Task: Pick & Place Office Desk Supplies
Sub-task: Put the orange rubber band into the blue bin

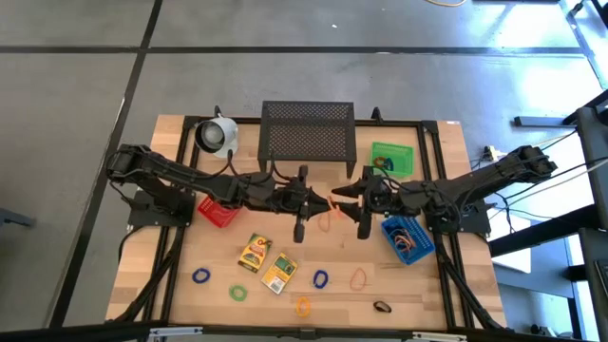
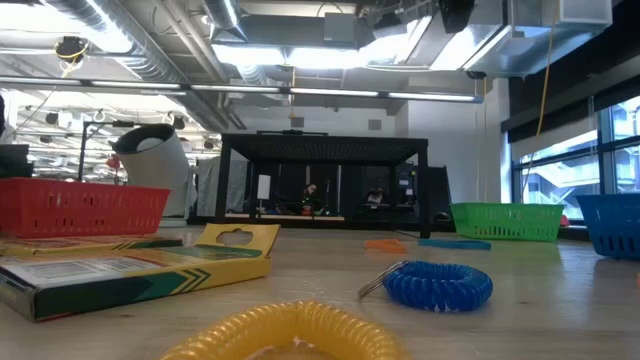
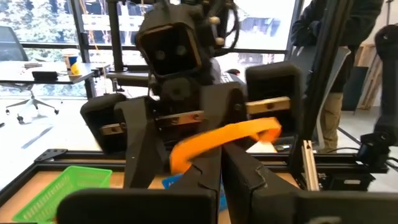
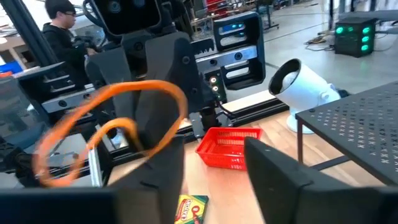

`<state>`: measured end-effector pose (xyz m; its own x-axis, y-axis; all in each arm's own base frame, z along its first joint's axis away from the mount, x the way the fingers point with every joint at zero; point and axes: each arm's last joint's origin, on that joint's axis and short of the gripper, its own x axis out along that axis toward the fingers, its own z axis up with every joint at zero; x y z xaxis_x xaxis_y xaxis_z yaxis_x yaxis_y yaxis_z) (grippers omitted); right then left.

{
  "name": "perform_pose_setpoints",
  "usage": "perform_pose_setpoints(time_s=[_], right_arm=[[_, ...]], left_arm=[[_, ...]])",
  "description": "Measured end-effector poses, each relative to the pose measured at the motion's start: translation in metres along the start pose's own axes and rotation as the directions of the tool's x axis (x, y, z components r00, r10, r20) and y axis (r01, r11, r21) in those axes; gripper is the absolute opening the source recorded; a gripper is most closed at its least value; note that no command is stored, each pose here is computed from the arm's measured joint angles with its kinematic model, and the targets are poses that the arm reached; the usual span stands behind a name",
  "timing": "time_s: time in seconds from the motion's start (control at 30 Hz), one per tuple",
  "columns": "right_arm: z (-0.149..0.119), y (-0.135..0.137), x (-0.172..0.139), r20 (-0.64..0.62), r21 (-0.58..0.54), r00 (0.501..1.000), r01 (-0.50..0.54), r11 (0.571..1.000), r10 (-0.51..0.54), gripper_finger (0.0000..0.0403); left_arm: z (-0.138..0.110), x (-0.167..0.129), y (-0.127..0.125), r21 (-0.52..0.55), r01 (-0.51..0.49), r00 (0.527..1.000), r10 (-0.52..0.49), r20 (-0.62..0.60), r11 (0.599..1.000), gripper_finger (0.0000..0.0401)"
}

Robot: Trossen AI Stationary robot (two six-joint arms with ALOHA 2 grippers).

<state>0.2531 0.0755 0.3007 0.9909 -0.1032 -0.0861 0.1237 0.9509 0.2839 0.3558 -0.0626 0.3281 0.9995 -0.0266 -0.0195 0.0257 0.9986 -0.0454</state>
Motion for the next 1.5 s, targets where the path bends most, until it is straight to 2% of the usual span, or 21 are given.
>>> perform_pose_setpoints(time_s=[0.23, 0.3, 0.6, 0.83, 0.97, 1.1, 1.2, 1.37, 1.5], right_arm=[[0.0, 0.001, 0.0, -0.011, -0.004, 0.999, -0.034, 0.999, 0.034, 0.0033], [0.0, 0.001, 0.0, -0.012, -0.018, 0.999, -0.034, 0.999, 0.034, 0.0009], [0.0, 0.001, 0.0, -0.013, -0.024, 0.999, -0.034, 0.999, 0.034, 0.0003], [-0.011, -0.001, -0.001, -0.137, -0.012, 0.988, -0.068, 0.998, 0.065, 0.0002], [-0.014, 0.001, -0.002, -0.158, -0.019, 0.985, -0.078, 0.997, 0.074, 0.0002], [-0.014, 0.002, -0.002, -0.155, -0.068, 0.985, -0.086, 0.994, 0.074, 0.0011], [-0.013, 0.001, -0.002, -0.152, -0.078, 0.986, -0.081, 0.994, 0.068, 0.0037], [-0.013, -0.001, -0.001, -0.153, -0.083, 0.986, -0.079, 0.993, 0.066, 0.011], [-0.015, 0.0, -0.002, -0.192, -0.08, 0.975, -0.132, 0.988, 0.115, 0.018]], left_arm=[[0.0, 0.0, 0.0, 0.001, -0.001, 1.0, 0.001, -0.001, 1.0, 0.0003], [0.0, 0.0, 0.0, 0.001, -0.002, 1.0, 0.002, -0.003, 1.0, 0.0003], [-0.001, 0.0, 0.0, 0.001, -0.005, 1.0, 0.005, -0.005, 1.0, 0.0004], [0.004, -0.001, 0.0, -0.031, -0.003, 1.0, 0.004, 0.03, 1.0, 0.0004], [0.005, -0.001, 0.0, -0.045, -0.002, 0.999, 0.003, 0.039, 0.999, 0.0004], [0.004, -0.001, 0.0, -0.088, 0.01, 1.0, -0.008, 0.027, 0.996, 0.0004], [0.003, -0.001, -0.001, -0.13, 0.032, 0.999, -0.03, 0.015, 0.991, 0.0004], [-0.001, -0.001, -0.001, -0.216, 0.025, 0.999, -0.03, -0.022, 0.976, 0.0004], [-0.013, -0.003, 0.0, -0.397, -0.038, 0.987, -0.028, -0.158, 0.917, 0.0004]])
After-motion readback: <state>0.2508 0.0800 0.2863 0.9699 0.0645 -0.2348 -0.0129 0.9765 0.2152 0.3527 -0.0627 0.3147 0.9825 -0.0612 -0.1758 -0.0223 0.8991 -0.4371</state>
